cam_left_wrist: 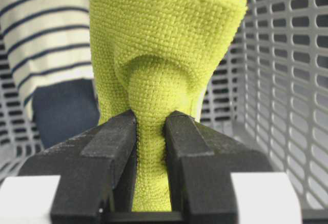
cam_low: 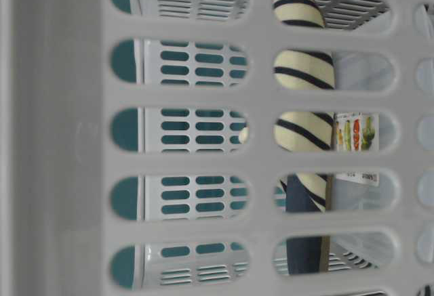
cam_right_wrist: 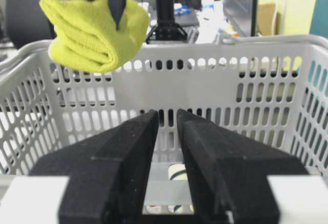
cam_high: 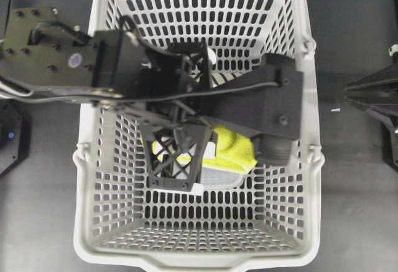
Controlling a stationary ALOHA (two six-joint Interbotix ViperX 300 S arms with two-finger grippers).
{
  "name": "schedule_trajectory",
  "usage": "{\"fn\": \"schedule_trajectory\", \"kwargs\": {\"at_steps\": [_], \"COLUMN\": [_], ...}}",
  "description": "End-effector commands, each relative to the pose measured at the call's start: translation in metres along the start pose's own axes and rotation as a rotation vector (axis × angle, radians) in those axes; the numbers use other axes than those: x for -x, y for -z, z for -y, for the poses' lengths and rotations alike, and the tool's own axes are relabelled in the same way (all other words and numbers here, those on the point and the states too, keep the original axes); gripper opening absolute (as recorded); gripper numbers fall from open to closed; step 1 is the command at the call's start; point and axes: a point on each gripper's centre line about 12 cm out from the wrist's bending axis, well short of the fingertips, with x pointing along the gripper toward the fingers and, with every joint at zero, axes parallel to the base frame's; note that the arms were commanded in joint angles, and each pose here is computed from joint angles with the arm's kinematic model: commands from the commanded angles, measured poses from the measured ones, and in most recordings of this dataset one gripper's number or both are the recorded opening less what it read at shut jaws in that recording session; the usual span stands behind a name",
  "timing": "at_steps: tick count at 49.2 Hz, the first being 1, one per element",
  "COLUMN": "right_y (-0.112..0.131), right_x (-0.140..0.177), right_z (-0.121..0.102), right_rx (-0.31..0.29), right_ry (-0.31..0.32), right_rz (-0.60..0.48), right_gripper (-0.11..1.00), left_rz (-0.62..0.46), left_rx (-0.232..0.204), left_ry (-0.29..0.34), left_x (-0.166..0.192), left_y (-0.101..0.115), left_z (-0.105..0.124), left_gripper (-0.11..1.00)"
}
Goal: Pick up the yellow cloth from the shopping basket with the left arm.
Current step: 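Lift the pinched yellow cloth upward with the left gripper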
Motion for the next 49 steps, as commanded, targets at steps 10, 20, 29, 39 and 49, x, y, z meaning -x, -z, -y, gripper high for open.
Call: {"fn": "schedule_trajectory", "kwargs": {"at_steps": [10,20,29,39,49], "right_y": [-0.003,-0.003,-0.003,-0.003,-0.003], "right_x": [-0.001,-0.001,-0.001,-0.001,-0.001], "right_z": [0.000,0.000,0.000,0.000,0.001], "right_rx": [0.002,0.002,0.002,0.002,0.002], "right_ry": [0.000,0.000,0.000,0.001,0.005], "right_rz": [0.008,0.009,0.009,0.011,0.011], "right_gripper": [0.21,0.21,0.21,0.21,0.21], "left_rz": [0.015,0.004,-0.039,-0.018,-0.006], "left_rx": [0.014,0.020,0.031,0.043,0.047], "left_ry": [-0.008,-0.011,-0.018,-0.022,-0.024], "left_x": [0.011,0.009,-0.003,-0.016,-0.020], "left_y": [-0.008,-0.007,0.000,0.010,0.013], "left_z": [-0.006,-0.009,-0.014,-0.019,-0.020], "left_gripper": [0.13,0.13,0.13,0.13,0.13]}}
